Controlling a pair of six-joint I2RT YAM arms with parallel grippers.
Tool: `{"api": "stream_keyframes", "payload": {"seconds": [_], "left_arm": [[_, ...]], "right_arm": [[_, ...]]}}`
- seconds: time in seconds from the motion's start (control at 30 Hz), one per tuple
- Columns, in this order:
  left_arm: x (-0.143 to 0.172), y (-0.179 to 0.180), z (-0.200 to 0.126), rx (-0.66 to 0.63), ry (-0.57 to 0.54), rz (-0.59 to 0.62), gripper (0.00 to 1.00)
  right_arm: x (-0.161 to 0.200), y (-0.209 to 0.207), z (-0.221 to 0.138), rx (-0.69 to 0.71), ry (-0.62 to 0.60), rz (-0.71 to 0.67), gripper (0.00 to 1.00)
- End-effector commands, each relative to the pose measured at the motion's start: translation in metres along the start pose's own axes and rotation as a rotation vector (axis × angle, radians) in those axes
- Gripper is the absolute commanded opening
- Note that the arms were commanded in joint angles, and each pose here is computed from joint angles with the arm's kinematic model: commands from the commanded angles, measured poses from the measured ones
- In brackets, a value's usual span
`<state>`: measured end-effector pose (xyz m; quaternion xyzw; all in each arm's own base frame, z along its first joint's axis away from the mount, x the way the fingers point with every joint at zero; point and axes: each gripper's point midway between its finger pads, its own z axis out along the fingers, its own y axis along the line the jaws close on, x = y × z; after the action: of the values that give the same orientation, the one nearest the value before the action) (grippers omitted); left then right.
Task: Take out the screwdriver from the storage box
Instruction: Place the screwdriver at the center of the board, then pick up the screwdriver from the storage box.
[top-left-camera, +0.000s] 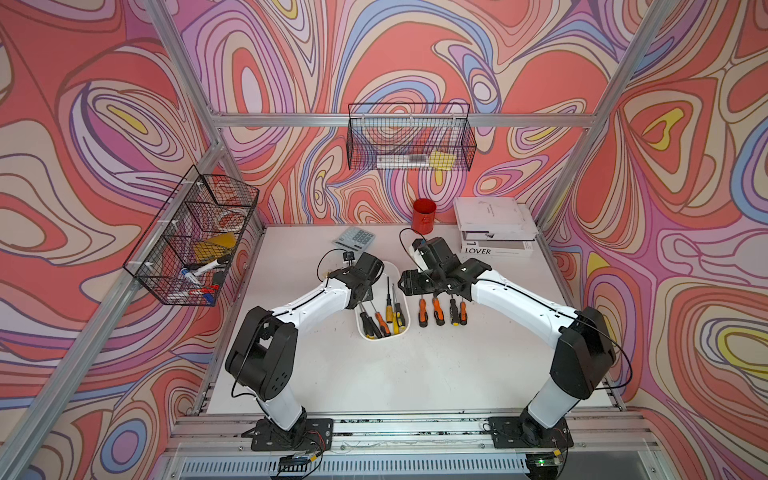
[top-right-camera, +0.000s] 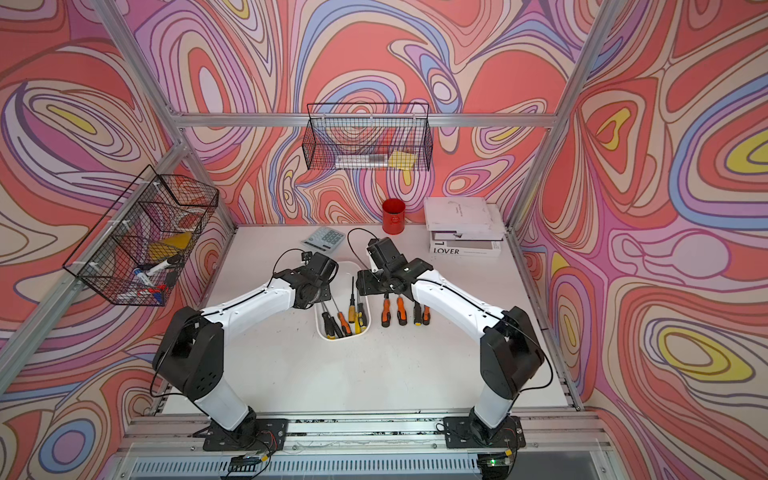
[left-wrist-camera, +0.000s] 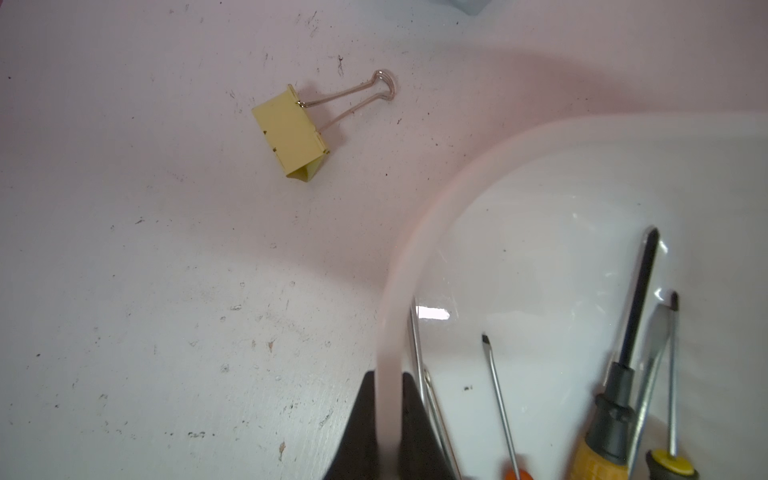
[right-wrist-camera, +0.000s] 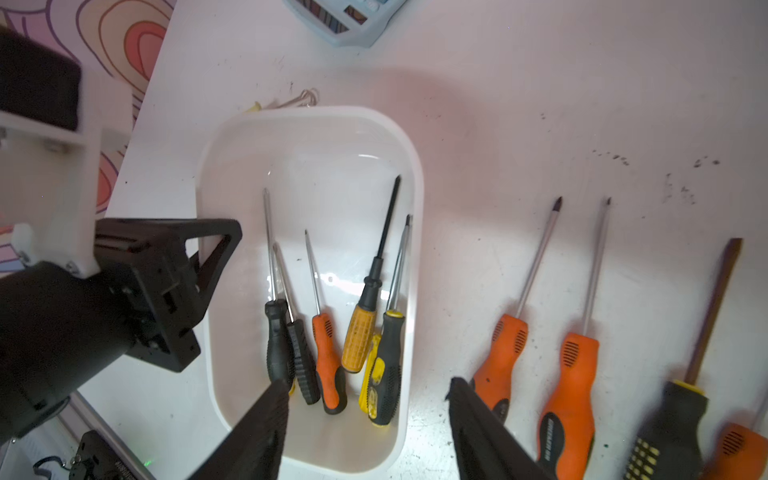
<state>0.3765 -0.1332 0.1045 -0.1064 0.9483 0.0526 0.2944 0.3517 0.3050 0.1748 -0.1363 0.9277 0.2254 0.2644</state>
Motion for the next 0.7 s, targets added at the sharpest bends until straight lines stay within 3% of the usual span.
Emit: {"api": "stream_keyframes", "payload": {"seconds": [0.0,0.67], "left_arm": [[-0.012,-0.002,-0.009,0.012,-0.031,-0.023,0.0],[-0.013,-0.001,-0.013,0.015,-0.036,-0.036,0.0]], "right_arm": [[0.017,0.016,0.015,-0.061,0.053,-0.044,0.64],[0.057,0.036,0.078,-0.077,0.204,0.048,0.54]]}}
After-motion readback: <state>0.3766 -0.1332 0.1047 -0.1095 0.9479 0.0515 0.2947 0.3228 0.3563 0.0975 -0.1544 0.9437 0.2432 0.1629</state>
